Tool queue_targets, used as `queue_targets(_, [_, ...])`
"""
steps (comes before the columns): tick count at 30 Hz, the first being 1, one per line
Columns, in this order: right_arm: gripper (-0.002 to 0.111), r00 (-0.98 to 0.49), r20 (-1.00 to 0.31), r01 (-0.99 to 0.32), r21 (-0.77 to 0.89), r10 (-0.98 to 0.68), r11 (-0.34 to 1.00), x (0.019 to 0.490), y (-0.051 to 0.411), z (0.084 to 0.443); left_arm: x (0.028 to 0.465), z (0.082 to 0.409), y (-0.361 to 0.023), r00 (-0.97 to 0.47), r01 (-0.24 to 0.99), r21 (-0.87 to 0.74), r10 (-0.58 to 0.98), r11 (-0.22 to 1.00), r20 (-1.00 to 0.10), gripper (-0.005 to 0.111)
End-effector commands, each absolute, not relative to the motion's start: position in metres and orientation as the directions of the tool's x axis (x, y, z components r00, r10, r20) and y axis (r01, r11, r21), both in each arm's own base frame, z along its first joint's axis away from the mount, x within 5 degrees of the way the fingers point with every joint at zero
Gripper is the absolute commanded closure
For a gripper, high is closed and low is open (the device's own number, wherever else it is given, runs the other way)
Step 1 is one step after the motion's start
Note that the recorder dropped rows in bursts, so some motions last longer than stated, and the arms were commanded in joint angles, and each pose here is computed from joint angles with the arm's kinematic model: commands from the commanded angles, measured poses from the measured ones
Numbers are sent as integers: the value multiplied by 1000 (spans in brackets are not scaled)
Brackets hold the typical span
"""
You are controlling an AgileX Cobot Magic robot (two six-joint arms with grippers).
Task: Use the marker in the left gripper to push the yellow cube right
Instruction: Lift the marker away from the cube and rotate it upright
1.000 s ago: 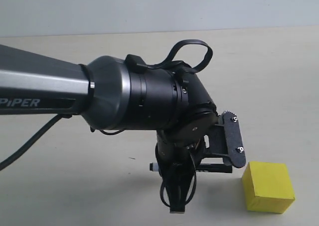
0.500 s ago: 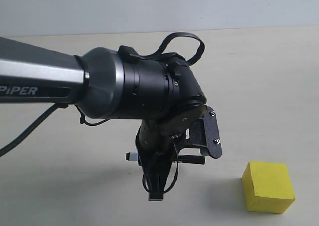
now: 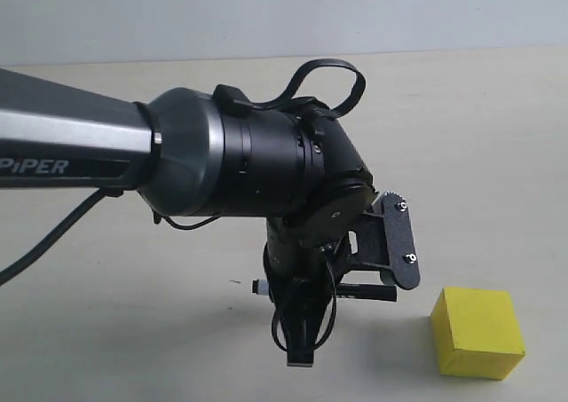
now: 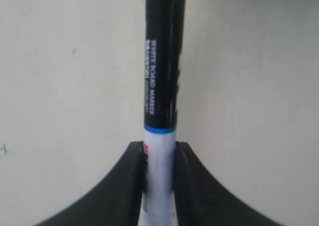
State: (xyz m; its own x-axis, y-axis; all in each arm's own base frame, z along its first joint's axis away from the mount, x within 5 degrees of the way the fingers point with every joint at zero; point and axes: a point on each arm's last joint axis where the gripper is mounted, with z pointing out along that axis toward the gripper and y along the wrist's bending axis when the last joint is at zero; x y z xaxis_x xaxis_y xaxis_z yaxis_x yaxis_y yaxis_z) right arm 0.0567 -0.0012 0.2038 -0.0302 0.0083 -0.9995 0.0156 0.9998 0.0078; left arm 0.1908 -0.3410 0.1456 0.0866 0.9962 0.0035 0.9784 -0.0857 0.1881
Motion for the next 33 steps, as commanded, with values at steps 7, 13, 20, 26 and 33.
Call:
queue_targets(7, [108, -24, -1000, 15, 4, 5, 1000, 56, -1, 203, 178, 147, -348, 153, 979, 140, 988, -148, -24, 107])
queue_targets(13, [108, -24, -1000, 15, 4, 5, 1000, 56, -1, 203, 181, 148, -351, 100, 986, 142, 992, -88, -82, 107])
queue_targets(20, [108, -24, -1000, 15, 4, 5, 1000, 56, -1, 203, 227, 175, -295, -199, 978, 44, 974, 205, -107, 107])
queue_targets(26, [108, -24, -1000, 15, 4, 5, 1000, 56, -1, 203, 234, 189, -261, -318, 936, 79, 921, 342, -225, 107])
queue_targets(33, [108, -24, -1000, 15, 4, 5, 1000, 56, -1, 203, 237, 201, -234, -407, 885, 98, 858, 455, -313, 107])
